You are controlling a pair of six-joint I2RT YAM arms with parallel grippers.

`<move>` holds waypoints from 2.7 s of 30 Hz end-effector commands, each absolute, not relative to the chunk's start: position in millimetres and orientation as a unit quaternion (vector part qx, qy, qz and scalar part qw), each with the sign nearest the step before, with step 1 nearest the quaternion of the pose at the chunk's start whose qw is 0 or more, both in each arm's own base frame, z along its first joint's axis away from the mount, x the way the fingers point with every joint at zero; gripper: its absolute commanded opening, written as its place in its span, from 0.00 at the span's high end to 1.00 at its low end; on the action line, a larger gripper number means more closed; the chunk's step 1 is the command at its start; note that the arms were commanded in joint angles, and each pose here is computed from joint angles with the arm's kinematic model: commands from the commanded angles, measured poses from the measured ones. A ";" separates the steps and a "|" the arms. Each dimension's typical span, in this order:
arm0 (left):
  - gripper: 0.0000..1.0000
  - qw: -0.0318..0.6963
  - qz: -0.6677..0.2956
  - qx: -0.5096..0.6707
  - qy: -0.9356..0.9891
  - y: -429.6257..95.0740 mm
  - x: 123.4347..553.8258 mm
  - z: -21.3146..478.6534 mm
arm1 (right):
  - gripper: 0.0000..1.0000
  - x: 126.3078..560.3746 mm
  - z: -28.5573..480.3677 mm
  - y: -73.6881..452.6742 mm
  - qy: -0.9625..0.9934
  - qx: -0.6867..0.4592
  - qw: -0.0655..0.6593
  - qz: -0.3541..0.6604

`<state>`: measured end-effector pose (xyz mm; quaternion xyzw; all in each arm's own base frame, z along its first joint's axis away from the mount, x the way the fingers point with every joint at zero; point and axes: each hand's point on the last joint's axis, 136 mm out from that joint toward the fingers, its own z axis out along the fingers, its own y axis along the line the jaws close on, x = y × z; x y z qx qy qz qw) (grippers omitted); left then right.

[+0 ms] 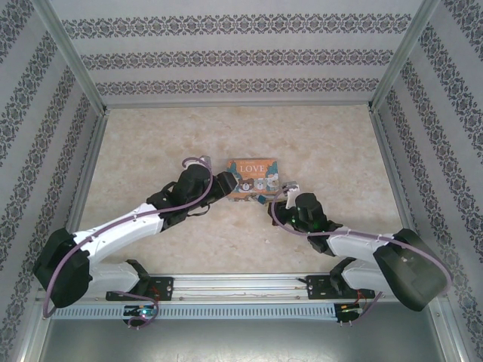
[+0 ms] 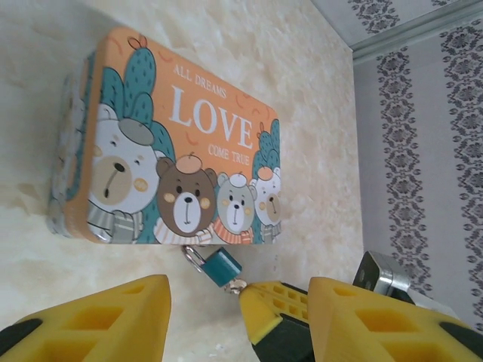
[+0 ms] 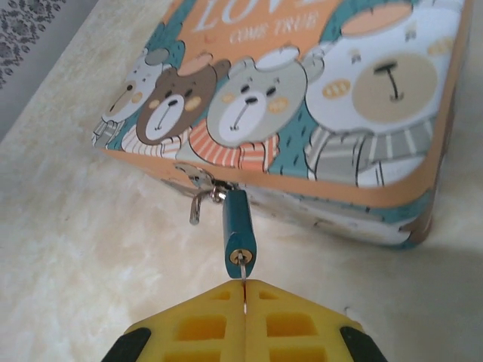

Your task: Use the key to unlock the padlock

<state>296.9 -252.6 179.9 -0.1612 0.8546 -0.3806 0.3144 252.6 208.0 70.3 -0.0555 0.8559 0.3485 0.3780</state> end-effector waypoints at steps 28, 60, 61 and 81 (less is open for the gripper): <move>0.30 0.340 -0.298 -0.124 0.883 -198.8 325.9 160.3 | 0.71 255.6 44.7 208.6 0.873 0.054 0.288 0.390; 0.44 0.181 -0.354 -0.095 0.913 -253.4 369.5 76.7 | 0.08 295.5 97.9 213.5 0.832 0.025 0.325 0.449; 0.46 0.176 -0.353 -0.096 0.914 -253.2 367.2 73.8 | 0.09 298.7 99.0 214.4 0.831 0.022 0.326 0.450; 0.57 0.145 -0.331 -0.120 0.925 -236.6 320.0 51.7 | 0.09 342.3 96.9 227.6 0.826 -0.038 0.322 0.461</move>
